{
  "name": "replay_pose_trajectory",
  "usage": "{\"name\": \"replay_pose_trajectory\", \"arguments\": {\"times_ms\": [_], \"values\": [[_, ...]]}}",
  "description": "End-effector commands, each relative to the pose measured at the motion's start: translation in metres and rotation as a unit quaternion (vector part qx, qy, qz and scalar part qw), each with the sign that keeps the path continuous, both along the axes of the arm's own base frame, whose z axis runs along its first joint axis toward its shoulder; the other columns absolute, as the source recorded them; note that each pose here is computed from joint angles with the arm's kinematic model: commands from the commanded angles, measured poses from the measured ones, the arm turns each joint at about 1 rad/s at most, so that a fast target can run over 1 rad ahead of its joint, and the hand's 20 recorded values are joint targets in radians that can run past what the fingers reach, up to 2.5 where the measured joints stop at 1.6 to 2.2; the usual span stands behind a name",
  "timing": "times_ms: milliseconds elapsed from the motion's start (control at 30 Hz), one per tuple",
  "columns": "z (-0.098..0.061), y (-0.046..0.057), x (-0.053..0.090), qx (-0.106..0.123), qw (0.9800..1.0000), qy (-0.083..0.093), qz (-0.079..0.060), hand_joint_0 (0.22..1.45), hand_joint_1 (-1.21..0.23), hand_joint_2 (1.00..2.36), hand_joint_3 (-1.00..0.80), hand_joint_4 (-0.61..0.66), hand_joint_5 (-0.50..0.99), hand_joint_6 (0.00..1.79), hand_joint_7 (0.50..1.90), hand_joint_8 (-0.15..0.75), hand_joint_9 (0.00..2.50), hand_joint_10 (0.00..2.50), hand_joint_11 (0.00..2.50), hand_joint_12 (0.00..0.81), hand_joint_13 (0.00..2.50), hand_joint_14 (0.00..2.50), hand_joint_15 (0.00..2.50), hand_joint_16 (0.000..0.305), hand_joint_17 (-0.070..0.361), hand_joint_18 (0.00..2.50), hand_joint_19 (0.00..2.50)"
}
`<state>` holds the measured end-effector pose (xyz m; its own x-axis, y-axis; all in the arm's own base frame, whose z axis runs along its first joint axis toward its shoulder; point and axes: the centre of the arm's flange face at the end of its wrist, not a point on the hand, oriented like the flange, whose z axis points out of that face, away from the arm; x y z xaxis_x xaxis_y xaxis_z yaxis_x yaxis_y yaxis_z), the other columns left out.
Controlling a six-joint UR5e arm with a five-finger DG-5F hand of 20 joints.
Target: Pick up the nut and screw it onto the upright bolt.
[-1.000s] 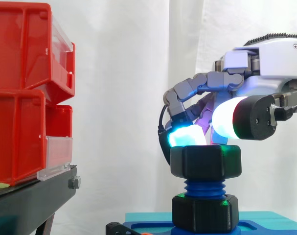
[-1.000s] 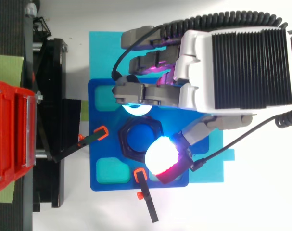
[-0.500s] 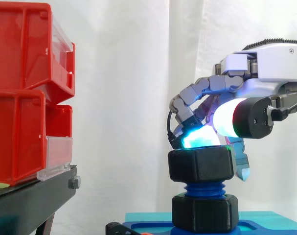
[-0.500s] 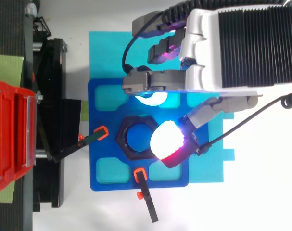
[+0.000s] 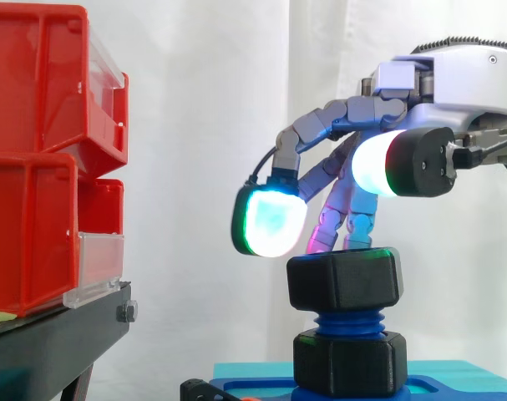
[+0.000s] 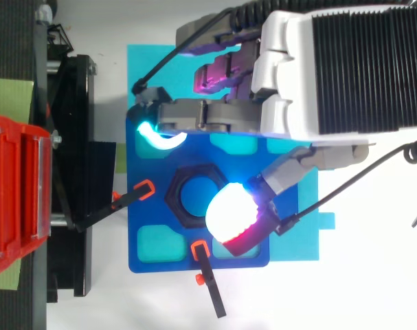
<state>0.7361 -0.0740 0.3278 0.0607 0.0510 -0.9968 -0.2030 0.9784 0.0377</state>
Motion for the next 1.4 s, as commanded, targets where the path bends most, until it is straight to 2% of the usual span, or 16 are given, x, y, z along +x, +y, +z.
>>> {"name": "replay_pose_trajectory", "arguments": {"times_ms": [0, 67, 133, 200, 300, 433, 800, 1133, 1200, 1267, 1367], "values": [[0.002, 0.008, 0.002, 0.001, 1.0000, -0.008, 0.004, 0.52, -0.34, 1.00, -0.50, 0.16, -0.08, 0.50, 0.65, 0.199, 1.27, 0.00, 0.00, 0.121, 1.06, 0.00, 0.00, 0.018, 0.040, 0.76, 0.08], [0.003, 0.016, 0.004, 0.001, 0.9999, -0.011, 0.006, 0.52, -0.34, 1.00, -0.50, 0.16, -0.08, 0.50, 0.62, 0.190, 1.18, 0.00, 0.00, 0.116, 1.00, 0.00, 0.00, 0.018, 0.040, 0.72, 0.07], [0.003, 0.018, 0.004, 0.001, 0.9999, -0.012, 0.004, 0.52, -0.33, 1.00, -0.50, 0.17, -0.08, 0.50, 0.60, 0.180, 1.11, 0.00, 0.00, 0.125, 0.95, 0.00, 0.00, 0.018, 0.040, 0.68, 0.05], [0.003, 0.022, 0.005, 0.002, 0.9999, -0.012, 0.000, 0.51, -0.33, 1.00, -0.50, 0.16, -0.08, 0.50, 0.58, 0.136, 1.03, 0.00, 0.00, 0.125, 0.89, 0.00, 0.00, 0.017, 0.038, 0.62, 0.01], [0.002, 0.029, 0.006, 0.002, 0.9999, -0.010, -0.005, 0.51, -0.32, 1.00, -0.50, 0.16, -0.09, 0.50, 0.56, 0.115, 0.97, 0.00, 0.00, 0.133, 0.84, 0.00, 0.00, 0.017, 0.039, 0.56, 0.00], [-0.003, 0.036, 0.007, 0.002, 1.0000, -0.005, -0.003, 0.51, -0.33, 1.00, -0.50, 0.16, -0.09, 0.50, 0.55, 0.109, 0.96, 0.00, 0.00, 0.133, 0.83, 0.00, 0.00, 0.018, 0.040, 0.53, 0.00], [-0.005, 0.043, 0.007, 0.001, 1.0000, 0.001, 0.000, 0.50, -0.33, 1.00, -0.50, 0.17, -0.07, 0.50, 0.58, 0.112, 0.99, 0.00, 0.00, 0.134, 0.85, 0.00, 0.00, 0.017, 0.038, 0.53, 0.00], [-0.006, 0.044, 0.006, 0.001, 1.0000, 0.004, -0.002, 0.51, -0.33, 1.00, -0.50, 0.20, -0.06, 0.50, 0.66, 0.149, 1.00, 0.00, 0.00, 0.144, 0.86, 0.00, 0.00, 0.017, 0.037, 0.54, 0.00], [-0.008, 0.045, 0.005, 0.001, 1.0000, 0.005, 0.000, 0.51, -0.34, 1.00, -0.50, 0.20, -0.06, 0.50, 0.67, 0.159, 1.00, 0.00, 0.00, 0.147, 0.86, 0.00, 0.00, 0.016, 0.036, 0.54, 0.00], [-0.018, 0.047, 0.002, 0.001, 0.9999, 0.013, 0.002, 0.51, -0.34, 1.00, -0.50, 0.20, -0.06, 0.50, 0.69, 0.167, 1.00, 0.00, 0.00, 0.150, 0.86, 0.00, 0.00, 0.016, 0.036, 0.54, 0.00], [-0.020, 0.047, 0.002, 0.002, 1.0000, 0.010, 0.001, 0.51, -0.34, 1.00, -0.50, 0.21, -0.05, 0.50, 0.72, 0.173, 1.01, 0.00, 0.00, 0.149, 0.86, 0.00, 0.00, 0.016, 0.035, 0.54, 0.00]]}}
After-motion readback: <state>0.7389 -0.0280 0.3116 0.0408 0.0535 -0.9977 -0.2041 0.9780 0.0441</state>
